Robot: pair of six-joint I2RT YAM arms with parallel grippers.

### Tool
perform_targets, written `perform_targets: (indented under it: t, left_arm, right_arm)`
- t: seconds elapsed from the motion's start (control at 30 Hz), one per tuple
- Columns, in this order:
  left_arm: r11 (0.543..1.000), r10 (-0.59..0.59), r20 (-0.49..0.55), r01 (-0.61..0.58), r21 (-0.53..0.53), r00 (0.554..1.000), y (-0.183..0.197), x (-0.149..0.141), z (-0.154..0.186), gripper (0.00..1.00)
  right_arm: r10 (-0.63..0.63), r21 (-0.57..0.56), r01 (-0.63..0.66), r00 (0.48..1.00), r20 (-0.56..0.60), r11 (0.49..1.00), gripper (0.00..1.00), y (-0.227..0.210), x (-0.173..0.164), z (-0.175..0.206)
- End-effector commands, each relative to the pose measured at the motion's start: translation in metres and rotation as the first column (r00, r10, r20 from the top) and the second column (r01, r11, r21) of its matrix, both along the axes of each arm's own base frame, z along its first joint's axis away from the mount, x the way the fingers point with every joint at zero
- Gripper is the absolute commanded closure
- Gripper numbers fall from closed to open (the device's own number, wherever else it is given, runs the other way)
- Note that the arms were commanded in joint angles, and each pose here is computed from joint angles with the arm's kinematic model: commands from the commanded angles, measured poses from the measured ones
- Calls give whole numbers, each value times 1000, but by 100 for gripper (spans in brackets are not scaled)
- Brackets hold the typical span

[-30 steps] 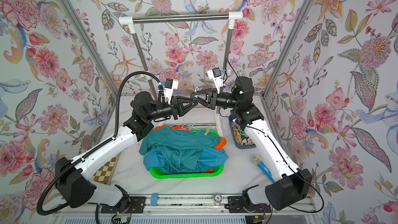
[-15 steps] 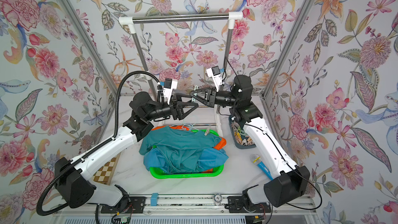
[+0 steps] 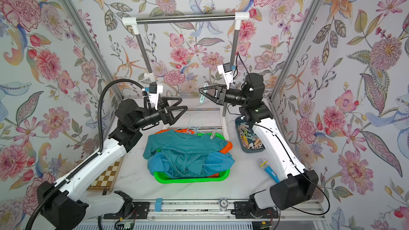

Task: Use clothespins to secure the t-shirt on both sides of the hanger
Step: Open the clothespin, then pick up the hanger from the basket.

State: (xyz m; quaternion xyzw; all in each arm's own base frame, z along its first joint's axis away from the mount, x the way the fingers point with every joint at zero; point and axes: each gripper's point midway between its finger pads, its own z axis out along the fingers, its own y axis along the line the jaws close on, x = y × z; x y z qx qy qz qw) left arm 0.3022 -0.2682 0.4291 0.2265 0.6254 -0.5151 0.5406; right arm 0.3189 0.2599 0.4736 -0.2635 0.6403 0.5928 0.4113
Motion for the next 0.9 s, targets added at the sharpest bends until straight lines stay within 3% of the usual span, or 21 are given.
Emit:
perform_targets:
  t: [0.0,0.07,0.13,0.37,0.53,0.73,0.87]
  left_arm:
    - [966,226,4,-224,131,974,39,19,-20,0]
    - [909,351,7,-343,238,936,58,32,-37,0]
    - [866,408,-9,-384,321,913,66,40,-58,0]
    - [822,435,-156,-321,470,887,55,74,-135,0]
    - [819,418,-271,-230,526,867,39,93,-182,0]
    - [863,368,-397,-150,483,841,19,104,-224,7]
    - [866,374,-453,-131,482,809,13,115,-247,7]
  right_arm:
    - [-23,1,23,1000,8,1000,84,-15,-3,7]
    - [-43,-1,43,999,11,999,84,-22,-4,6]
    - [-62,-7,62,998,14,998,85,-29,-4,3]
    - [-108,-24,108,994,28,994,85,-44,-12,-2]
    - [-125,-39,126,992,35,991,85,-49,-16,-5]
    - [-127,-48,129,991,30,991,84,-49,-14,-11]
    - [-127,-53,127,992,18,990,84,-48,-11,-16]
